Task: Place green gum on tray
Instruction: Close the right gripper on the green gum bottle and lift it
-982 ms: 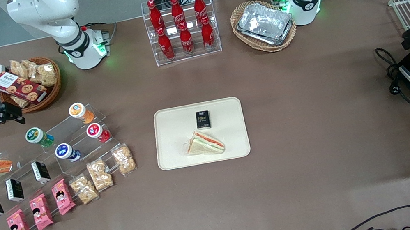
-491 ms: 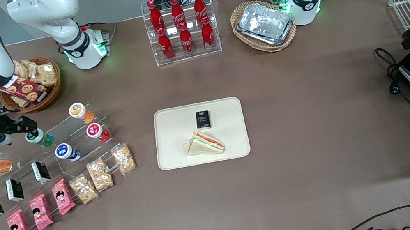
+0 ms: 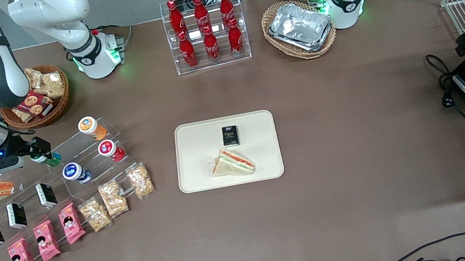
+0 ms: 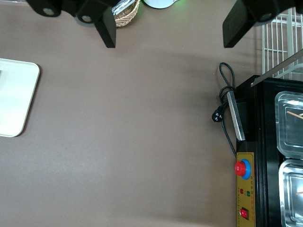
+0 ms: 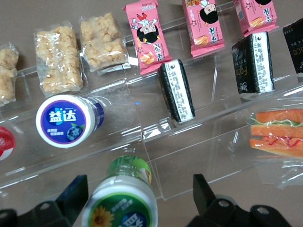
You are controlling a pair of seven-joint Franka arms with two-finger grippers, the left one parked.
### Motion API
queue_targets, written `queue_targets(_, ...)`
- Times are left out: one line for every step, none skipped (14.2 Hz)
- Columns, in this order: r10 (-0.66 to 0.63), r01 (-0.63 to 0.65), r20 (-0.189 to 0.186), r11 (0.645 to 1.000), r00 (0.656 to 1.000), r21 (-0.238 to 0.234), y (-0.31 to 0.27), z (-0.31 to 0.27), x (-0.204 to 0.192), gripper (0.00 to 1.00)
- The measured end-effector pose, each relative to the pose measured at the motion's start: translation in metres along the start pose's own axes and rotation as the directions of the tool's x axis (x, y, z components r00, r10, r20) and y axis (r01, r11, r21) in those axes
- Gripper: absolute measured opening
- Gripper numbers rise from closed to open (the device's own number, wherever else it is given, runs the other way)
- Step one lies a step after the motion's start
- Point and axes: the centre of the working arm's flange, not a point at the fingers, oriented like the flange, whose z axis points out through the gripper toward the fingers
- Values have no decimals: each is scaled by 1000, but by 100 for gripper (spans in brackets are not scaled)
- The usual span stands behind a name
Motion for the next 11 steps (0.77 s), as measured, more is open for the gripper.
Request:
queue_targets(0, 0, 0, 1000, 1000, 0, 0, 1, 0, 95)
queue_targets(0, 0, 0, 1000, 1000, 0, 0, 1, 0, 85)
queue_targets(1, -1, 0, 1000, 1000, 0, 0, 2, 1, 72)
queue_targets(3, -3, 1, 1000, 1000, 0, 0, 2, 1, 63)
queue_targets(5, -5, 0, 1000, 1000, 1, 0, 2, 1, 52)
queue_targets(5, -5, -1, 1000, 1000, 1, 0, 2, 1, 52)
queue_targets(6, -6, -1, 1000, 1000, 1, 0, 2, 1, 52)
queue_targets(5, -5, 0, 1000, 1000, 2, 0, 2, 1, 52)
queue_targets(5, -5, 0, 1000, 1000, 2, -1, 1, 1, 51)
queue_targets(4, -4, -1, 1000, 1000, 2, -1, 1, 1, 51)
queue_targets(1, -1, -1, 1000, 1000, 2, -3, 1, 2, 51)
